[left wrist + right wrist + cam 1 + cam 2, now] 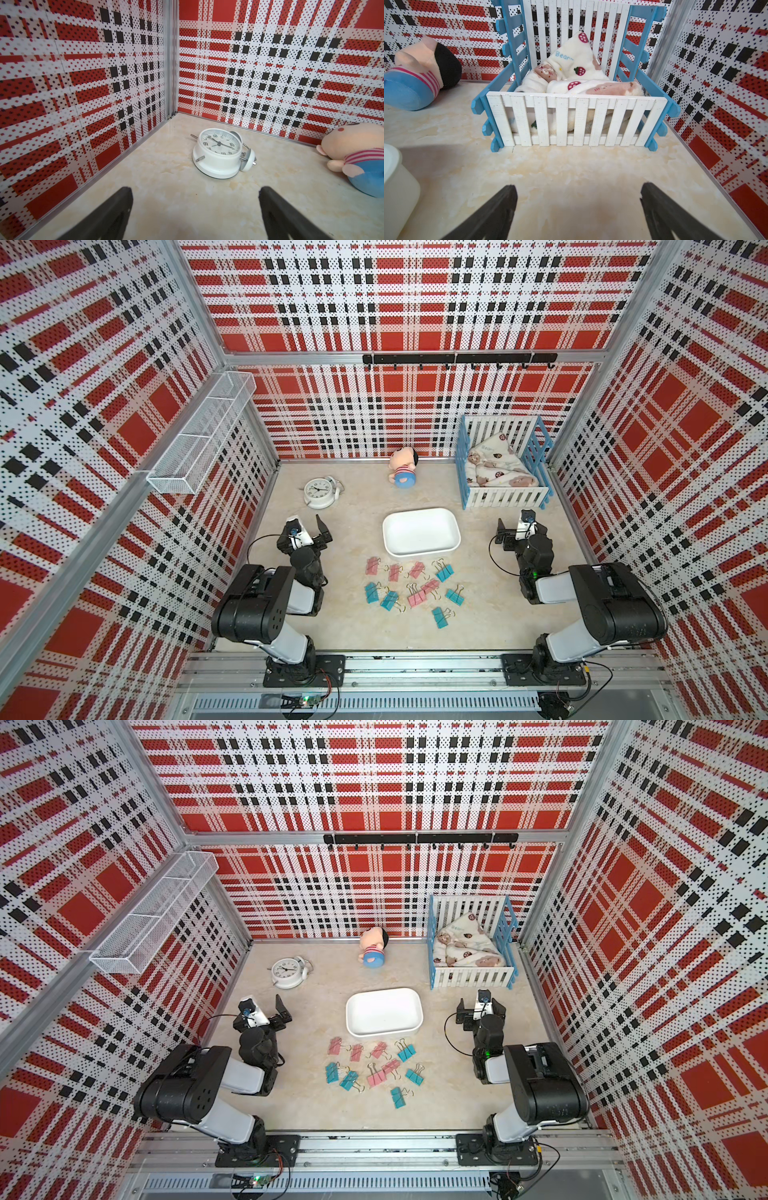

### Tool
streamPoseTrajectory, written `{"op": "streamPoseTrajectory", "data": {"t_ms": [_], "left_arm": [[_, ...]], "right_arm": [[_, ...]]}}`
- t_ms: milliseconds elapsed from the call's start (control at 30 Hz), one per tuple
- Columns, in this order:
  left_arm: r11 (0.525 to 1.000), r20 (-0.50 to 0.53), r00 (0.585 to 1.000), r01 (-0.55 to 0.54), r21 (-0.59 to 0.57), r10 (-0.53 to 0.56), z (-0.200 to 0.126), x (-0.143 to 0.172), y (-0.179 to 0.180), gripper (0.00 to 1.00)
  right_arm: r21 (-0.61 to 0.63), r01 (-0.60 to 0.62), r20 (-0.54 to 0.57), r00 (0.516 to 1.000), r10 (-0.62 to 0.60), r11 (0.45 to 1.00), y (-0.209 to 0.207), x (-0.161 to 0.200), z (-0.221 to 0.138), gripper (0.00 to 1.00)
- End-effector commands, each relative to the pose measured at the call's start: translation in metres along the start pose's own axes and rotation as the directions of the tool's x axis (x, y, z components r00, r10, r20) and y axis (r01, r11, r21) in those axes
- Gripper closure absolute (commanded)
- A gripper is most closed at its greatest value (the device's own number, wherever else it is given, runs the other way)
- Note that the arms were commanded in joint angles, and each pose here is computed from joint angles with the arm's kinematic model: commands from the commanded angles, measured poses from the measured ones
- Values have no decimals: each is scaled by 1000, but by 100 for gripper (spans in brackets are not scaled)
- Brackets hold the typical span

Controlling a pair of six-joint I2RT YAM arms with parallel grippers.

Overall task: Take out the binder clips from the storage box
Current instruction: Reset both arms

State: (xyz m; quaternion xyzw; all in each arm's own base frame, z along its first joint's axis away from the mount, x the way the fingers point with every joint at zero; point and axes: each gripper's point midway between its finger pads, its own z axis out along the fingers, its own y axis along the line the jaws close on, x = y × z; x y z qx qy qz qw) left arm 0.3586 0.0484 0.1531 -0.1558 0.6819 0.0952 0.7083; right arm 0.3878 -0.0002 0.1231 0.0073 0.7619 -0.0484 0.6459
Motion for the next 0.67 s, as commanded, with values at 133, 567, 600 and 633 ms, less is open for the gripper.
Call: {"op": "streamPoseTrajectory", "data": {"t_ms": [133, 567, 600, 633], "left_arm": [[1000, 9, 1000, 6, 2, -6, 4, -4, -1, 0], [1000, 7, 1000, 4, 1, -4, 5, -4, -1, 0], [1000, 7, 1000, 5, 1, -5, 4, -4, -1, 0], [1000, 8, 1000, 5, 2, -5, 4, -4, -1, 0]], "right_arm": [[-16, -23, -8, 1000, 23, 1000, -2, -2, 5, 0], [-18, -24, -7, 1000, 24, 1000, -1, -2, 5, 0], [-17, -24, -6, 1000, 24, 1000, -2, -2, 5, 0], [-17, -25, -7, 1000, 25, 1000, -2, -2, 5, 0]]}}
